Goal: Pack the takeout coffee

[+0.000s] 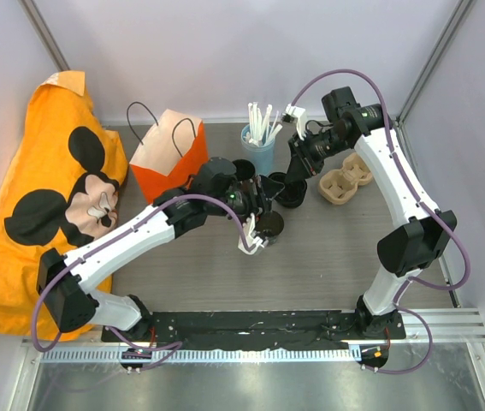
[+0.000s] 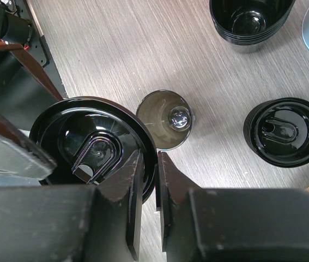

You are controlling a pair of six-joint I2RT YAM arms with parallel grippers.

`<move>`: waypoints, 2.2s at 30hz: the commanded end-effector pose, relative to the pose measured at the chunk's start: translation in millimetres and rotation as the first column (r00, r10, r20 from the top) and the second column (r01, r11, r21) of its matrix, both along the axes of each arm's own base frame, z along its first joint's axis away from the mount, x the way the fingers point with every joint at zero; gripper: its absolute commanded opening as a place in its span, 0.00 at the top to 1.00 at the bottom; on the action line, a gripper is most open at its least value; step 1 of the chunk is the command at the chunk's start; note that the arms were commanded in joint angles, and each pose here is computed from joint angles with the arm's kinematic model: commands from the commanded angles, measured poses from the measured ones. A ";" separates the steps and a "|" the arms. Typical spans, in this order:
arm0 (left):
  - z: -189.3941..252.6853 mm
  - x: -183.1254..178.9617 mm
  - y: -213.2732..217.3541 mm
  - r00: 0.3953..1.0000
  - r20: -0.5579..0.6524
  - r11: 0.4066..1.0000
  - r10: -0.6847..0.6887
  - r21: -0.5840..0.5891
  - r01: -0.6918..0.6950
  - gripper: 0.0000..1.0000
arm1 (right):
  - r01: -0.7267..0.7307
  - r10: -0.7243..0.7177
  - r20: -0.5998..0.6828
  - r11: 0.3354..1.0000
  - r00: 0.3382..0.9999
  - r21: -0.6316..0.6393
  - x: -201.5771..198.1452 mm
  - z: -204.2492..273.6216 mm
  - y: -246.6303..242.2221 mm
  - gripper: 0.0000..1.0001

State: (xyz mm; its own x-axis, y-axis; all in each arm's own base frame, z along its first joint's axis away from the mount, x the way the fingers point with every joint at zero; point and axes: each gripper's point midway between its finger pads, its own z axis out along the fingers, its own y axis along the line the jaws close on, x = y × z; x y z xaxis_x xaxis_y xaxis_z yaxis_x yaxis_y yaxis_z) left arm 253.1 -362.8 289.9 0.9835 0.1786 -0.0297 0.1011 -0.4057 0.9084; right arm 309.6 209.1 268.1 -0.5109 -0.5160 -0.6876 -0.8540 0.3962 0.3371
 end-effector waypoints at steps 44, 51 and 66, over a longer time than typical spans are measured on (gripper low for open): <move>214.9 94.9 -23.7 0.827 -0.461 0.197 0.320 -0.822 -0.534 1.00 | 0.209 -0.094 -0.191 0.247 0.977 0.946 33.3 216.9 -97.2 0.10; 191.0 84.7 -36.8 0.848 -0.447 0.265 0.286 -0.813 -0.518 1.00 | 0.340 -0.014 -0.340 0.108 0.940 0.934 31.3 224.1 -111.1 0.14; 188.4 75.0 -61.0 0.889 -0.397 0.306 0.229 -0.837 -0.453 1.00 | 0.298 0.017 -0.299 0.038 0.954 0.954 -30.7 253.6 -109.1 0.21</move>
State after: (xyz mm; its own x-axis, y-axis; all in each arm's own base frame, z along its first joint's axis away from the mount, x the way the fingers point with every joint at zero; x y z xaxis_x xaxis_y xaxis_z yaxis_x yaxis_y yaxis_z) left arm 340.5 -425.1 442.5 0.7468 0.3356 -0.5741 0.2338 0.6757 0.6991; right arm 346.0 96.9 489.6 -0.6238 0.7240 -0.2947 -0.5910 -0.1902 0.7839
